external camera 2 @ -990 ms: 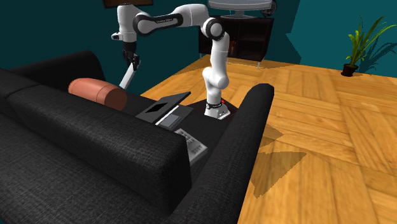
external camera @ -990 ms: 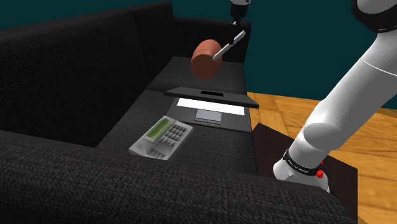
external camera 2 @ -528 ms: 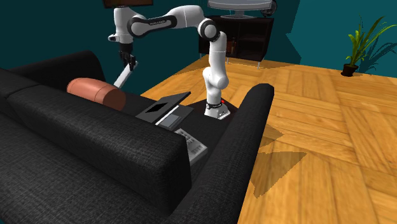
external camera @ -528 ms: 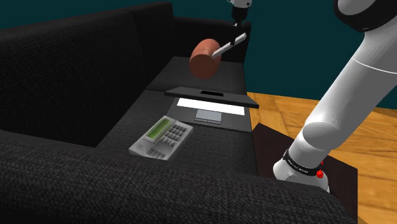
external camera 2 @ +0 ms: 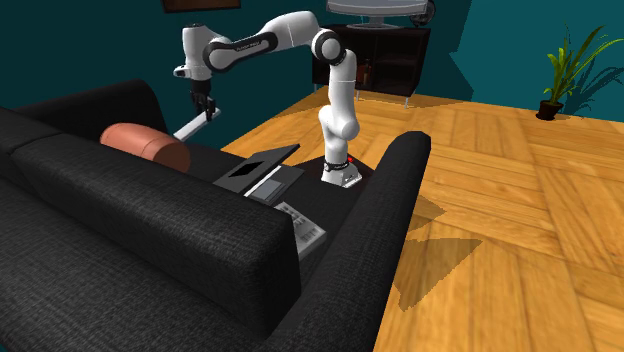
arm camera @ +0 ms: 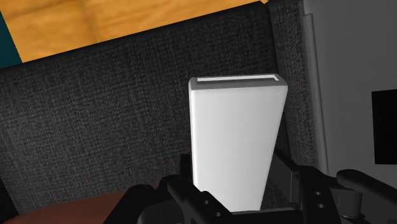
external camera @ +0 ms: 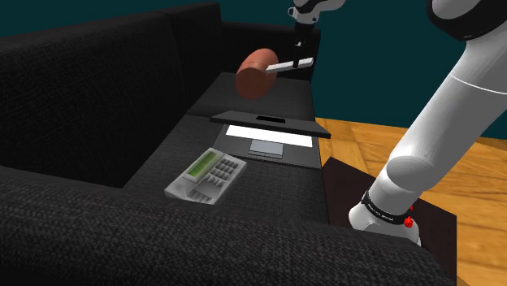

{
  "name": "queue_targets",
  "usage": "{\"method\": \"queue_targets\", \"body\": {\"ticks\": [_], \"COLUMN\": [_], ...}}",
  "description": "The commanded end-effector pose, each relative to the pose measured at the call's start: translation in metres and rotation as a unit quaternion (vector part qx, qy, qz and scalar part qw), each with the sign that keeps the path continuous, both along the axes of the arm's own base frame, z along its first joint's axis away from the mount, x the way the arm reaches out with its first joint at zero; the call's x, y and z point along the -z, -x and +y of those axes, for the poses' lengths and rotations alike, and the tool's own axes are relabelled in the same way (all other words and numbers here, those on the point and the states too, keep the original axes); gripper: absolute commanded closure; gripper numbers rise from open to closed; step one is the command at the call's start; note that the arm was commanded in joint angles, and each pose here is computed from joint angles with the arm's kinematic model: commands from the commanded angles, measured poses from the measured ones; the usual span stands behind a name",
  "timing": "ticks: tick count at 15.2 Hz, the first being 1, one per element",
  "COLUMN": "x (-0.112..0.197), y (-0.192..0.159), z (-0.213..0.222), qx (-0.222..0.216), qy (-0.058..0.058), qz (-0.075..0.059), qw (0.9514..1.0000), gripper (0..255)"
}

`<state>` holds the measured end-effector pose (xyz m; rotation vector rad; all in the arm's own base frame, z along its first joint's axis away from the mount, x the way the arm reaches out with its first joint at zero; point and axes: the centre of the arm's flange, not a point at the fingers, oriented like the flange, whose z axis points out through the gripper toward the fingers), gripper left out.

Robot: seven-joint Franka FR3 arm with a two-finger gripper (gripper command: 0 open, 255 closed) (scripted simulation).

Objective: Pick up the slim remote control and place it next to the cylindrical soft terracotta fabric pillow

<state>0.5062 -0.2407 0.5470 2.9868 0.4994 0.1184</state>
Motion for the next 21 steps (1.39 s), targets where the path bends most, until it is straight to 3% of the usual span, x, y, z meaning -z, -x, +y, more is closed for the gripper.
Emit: {"method": "queue_targets", "body": {"ticks": [1,21], "x": [0.011,0.117], "y": [-0.001,-0.001], "z": [0.000,0.000], "qx": [0.000,0.000], "qy": [0.000,0.000], "qz": [0.000,0.000], "qw": [1.0000,1.0000], "gripper": [255,255]}}
